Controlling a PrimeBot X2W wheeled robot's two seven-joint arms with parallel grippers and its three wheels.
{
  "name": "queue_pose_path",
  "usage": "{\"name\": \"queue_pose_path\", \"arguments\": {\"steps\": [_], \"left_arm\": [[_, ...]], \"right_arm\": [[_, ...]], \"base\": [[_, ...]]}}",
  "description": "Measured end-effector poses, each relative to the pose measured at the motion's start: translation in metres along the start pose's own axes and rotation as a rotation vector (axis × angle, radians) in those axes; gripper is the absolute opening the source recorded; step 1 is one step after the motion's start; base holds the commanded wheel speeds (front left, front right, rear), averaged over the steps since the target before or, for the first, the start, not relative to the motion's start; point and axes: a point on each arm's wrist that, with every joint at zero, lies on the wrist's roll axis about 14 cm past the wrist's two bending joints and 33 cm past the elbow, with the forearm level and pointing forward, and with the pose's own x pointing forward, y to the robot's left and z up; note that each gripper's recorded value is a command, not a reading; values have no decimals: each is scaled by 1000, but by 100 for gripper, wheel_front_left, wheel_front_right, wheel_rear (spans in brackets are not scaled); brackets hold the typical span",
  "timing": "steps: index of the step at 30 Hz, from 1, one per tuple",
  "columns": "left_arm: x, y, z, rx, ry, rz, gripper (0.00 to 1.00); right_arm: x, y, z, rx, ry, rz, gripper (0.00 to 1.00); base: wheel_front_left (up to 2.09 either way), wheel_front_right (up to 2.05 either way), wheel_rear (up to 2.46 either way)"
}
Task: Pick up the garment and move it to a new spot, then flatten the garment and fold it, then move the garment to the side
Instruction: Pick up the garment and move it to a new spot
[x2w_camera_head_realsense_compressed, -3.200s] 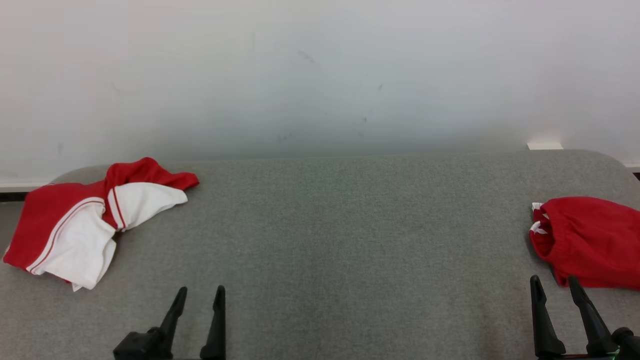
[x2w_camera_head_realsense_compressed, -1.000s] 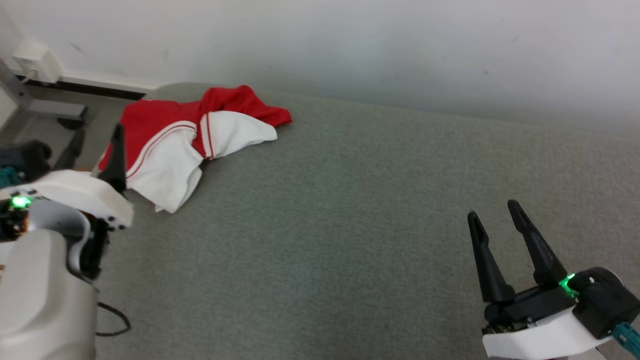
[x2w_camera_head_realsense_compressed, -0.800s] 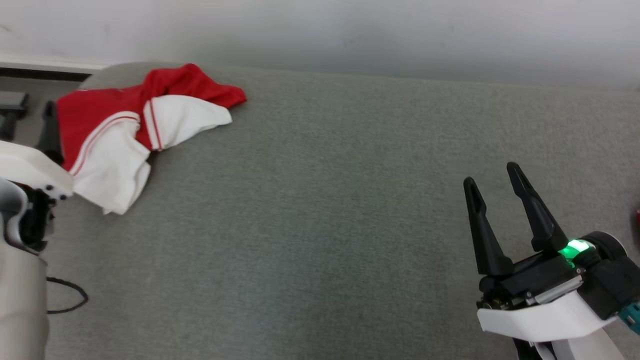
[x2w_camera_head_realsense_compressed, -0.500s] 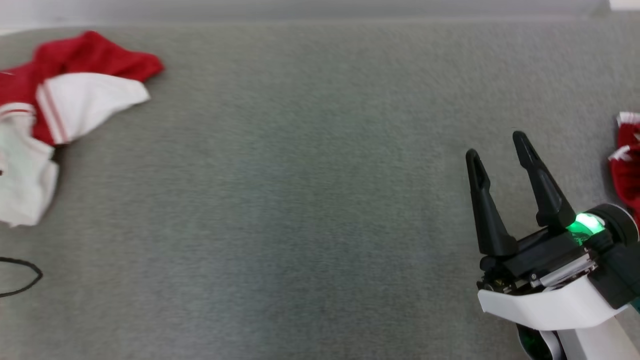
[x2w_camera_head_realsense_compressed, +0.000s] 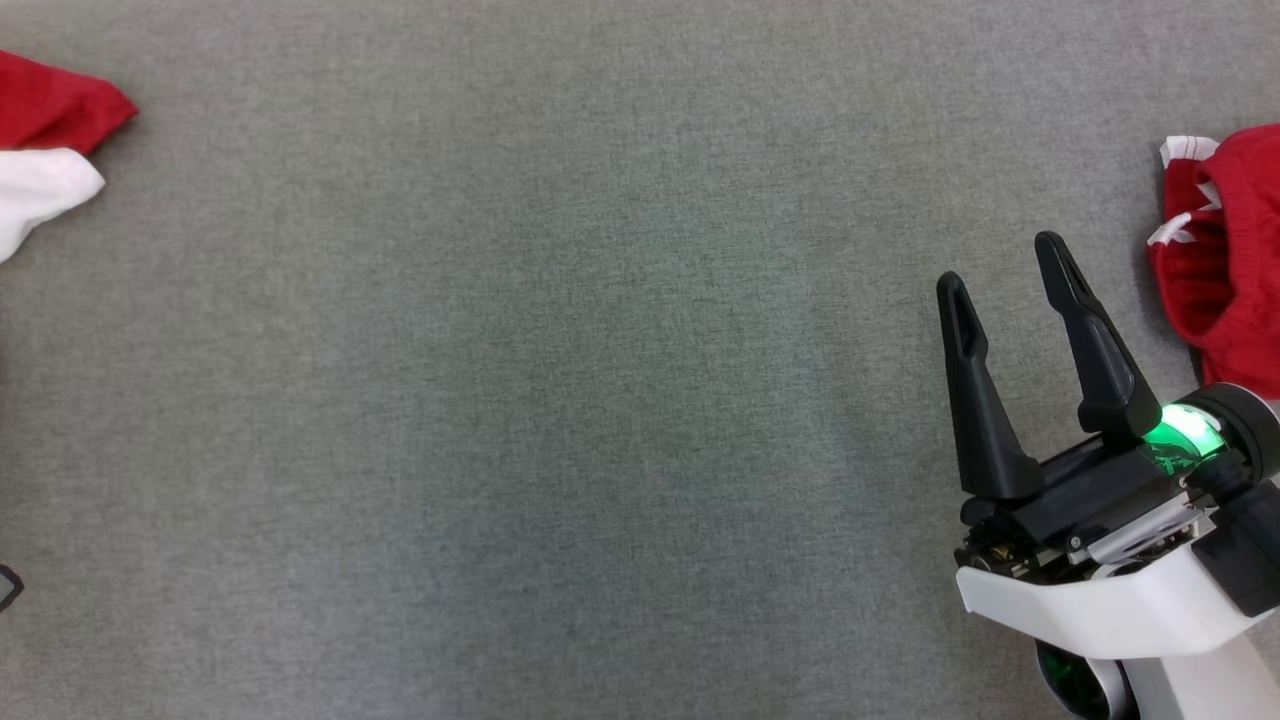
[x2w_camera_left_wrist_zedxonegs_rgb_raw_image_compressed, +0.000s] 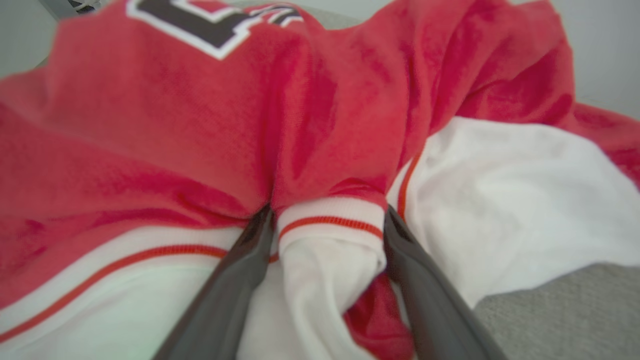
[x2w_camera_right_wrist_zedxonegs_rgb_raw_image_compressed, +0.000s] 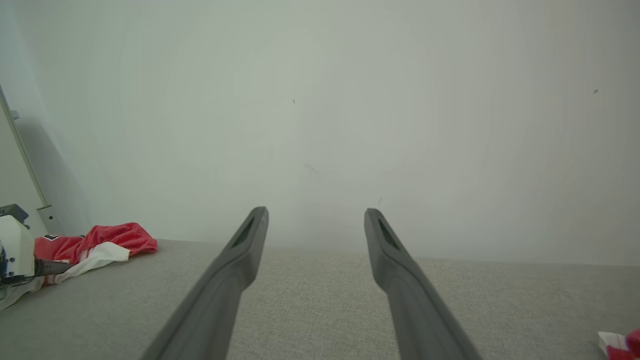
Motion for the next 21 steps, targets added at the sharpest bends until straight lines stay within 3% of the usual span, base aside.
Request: {"name": "queue_pose_path", "arguments": {"steps": [1,2,3,4,9,13,21], "left_arm": [[0,1,0,0,3,5,100],[-1,1,1,-1,4,6,45],[-3,2,1,-1,6,8,9],[-4,2,1,-2,6,7,0],[-21,4,10,-1,-43,-7,0],[-44,2,35,58,-131,-36,0],[-133,-26,111,207,-376,-161,0]], "right_arm": [[0,1,1,0,-2,1,100],[0,1,2,0,-4,2,100],[0,2,3,0,-6,4,100],[0,3,4,0,-9,5,100],[-2,9,18,1,-35,13,100],[-13,17,30,11,-47,12,100],[-53,45,68,24,-106,26,100]], "base": [[0,0,0],[0,0,0],[0,0,0],[0,0,0],[0,0,0],[0,0,0],[0,0,0]]}}
